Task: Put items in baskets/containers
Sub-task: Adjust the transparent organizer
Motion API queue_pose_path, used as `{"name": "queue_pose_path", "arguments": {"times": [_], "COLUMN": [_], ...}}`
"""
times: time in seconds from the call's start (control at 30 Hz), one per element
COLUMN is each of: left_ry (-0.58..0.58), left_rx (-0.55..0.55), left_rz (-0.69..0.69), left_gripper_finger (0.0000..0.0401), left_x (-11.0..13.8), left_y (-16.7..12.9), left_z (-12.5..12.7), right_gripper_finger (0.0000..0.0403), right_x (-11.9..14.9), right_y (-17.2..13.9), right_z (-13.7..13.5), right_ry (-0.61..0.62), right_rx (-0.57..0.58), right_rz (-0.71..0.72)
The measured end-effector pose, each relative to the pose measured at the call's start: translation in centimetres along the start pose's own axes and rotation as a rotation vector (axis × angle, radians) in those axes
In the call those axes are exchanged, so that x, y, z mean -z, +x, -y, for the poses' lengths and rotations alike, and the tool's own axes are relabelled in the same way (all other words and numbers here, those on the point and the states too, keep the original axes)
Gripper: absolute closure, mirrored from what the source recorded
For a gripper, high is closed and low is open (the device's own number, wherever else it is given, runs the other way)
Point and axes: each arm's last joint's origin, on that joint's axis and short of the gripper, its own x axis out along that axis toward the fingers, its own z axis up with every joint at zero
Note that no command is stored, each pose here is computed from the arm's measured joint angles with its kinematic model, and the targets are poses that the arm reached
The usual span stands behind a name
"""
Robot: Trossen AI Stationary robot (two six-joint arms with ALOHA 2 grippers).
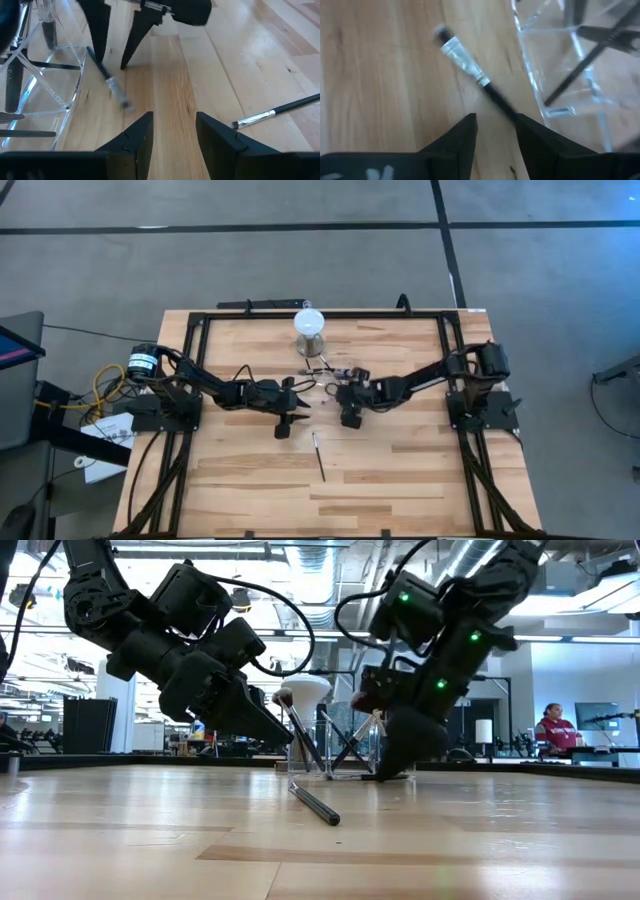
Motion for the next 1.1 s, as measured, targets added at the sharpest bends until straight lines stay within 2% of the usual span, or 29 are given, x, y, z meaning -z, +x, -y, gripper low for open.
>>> {"name": "queue_pose_path", "arguments": {"times": [0.1, 0.3, 0.43, 0.57, 0.67, 0.77, 0.93, 1.1], "left_ry": [0.0, 0.0, 0.0, -0.003, -0.003, -0.003, -0.006, -0.027], "left_rx": [0.0, 0.0, 0.0, 0.0, 0.001, 0.0, -0.033, -0.164], "left_rz": [0.0, 0.001, 0.001, 0.001, 0.001, 0.003, 0.003, -0.01], "left_gripper_finger": [0.0257, 0.0257, 0.0257, 0.0257, 0.0257, 0.0257, 0.0257, 0.0257], "left_x": [0.0, 0.0, 0.0, 0.0, 0.0, 0.0, 0.0, 0.1], "left_y": [0.0, 0.0, 0.0, 0.0, 0.0, 0.0, 0.0, -0.1], "left_z": [0.0, 0.0, 0.0, 0.0, 0.0, 0.0, -0.2, -1.3], "right_gripper_finger": [0.0269, 0.0275, 0.0283, 0.0286, 0.0285, 0.0284, 0.0284, 0.0284], "right_x": [-0.2, -0.5, -0.5, -0.8, -1.3, -3.9, -4.8, -5.3], "right_y": [0.6, 0.9, 0.7, -0.2, -1.2, -3.3, -4.0, -5.2], "right_z": [1.3, 3.3, 2.7, 1.1, 0.0, 0.3, 1.6, 2.2], "right_ry": [0.037, 0.106, 0.093, 0.027, -0.066, -0.126, -0.109, -0.096], "right_rx": [-0.103, -0.184, -0.267, -0.323, -0.241, -0.166, -0.13, -0.119], "right_rz": [0.001, 0.016, 0.01, 0.022, 0.027, 0.158, 0.167, 0.162]}}
